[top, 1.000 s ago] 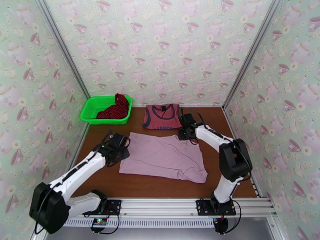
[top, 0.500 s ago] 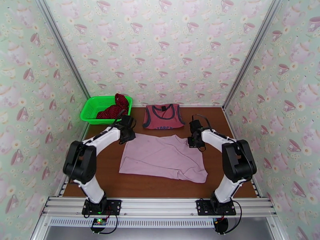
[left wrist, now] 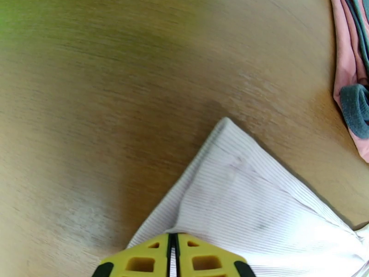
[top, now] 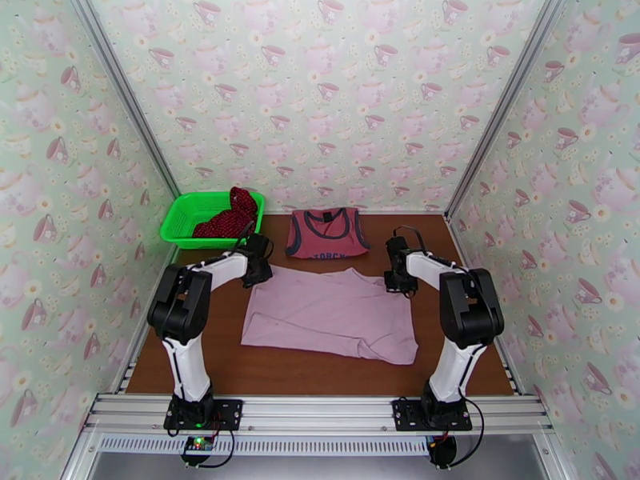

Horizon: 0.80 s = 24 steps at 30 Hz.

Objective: Fold and stack the mixed laundry pile

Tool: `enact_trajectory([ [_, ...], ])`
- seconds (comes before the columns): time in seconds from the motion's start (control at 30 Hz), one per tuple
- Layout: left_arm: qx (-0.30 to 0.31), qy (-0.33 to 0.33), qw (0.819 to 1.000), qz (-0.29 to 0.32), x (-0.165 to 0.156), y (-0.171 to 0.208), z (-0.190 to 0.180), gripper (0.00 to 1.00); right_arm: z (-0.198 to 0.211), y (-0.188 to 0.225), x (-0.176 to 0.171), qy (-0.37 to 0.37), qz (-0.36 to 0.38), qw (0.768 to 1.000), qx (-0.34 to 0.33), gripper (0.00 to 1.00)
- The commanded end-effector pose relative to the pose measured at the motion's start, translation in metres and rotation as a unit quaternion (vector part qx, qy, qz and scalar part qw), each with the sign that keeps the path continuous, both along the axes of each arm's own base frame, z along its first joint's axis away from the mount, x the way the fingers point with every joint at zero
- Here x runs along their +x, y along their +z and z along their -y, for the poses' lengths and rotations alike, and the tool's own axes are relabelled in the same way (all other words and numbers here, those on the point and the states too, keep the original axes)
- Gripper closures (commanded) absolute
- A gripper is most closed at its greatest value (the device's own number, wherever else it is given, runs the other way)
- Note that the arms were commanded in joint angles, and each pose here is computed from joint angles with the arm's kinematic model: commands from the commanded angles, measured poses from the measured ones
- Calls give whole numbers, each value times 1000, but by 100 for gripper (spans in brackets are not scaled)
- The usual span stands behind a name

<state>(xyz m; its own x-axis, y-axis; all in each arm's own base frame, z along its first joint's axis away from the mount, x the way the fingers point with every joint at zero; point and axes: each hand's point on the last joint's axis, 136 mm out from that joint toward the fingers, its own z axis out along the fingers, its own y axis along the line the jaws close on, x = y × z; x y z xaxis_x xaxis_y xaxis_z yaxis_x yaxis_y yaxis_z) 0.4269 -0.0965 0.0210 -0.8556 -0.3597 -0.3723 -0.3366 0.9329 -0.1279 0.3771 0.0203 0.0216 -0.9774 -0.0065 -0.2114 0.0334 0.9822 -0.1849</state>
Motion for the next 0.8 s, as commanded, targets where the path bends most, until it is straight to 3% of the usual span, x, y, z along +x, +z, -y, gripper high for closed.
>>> enact_trajectory([
  [0.0,4,4,1000,9,3,5,-5,87,7,2,-4,4,-18,1000,-14,84],
  [0.17,-42,-26,997,55,18,49,15,82,-12,38,6,41,28,998,37,74],
  [0.33,-33,-43,993,102,33,109,15,59,-54,89,18,116,93,981,128,64],
  [0.4,-21,-45,993,105,38,121,11,55,-74,102,21,154,109,969,160,60],
  [0.77,-25,-63,998,20,51,57,16,57,-157,82,45,325,76,926,177,51],
])
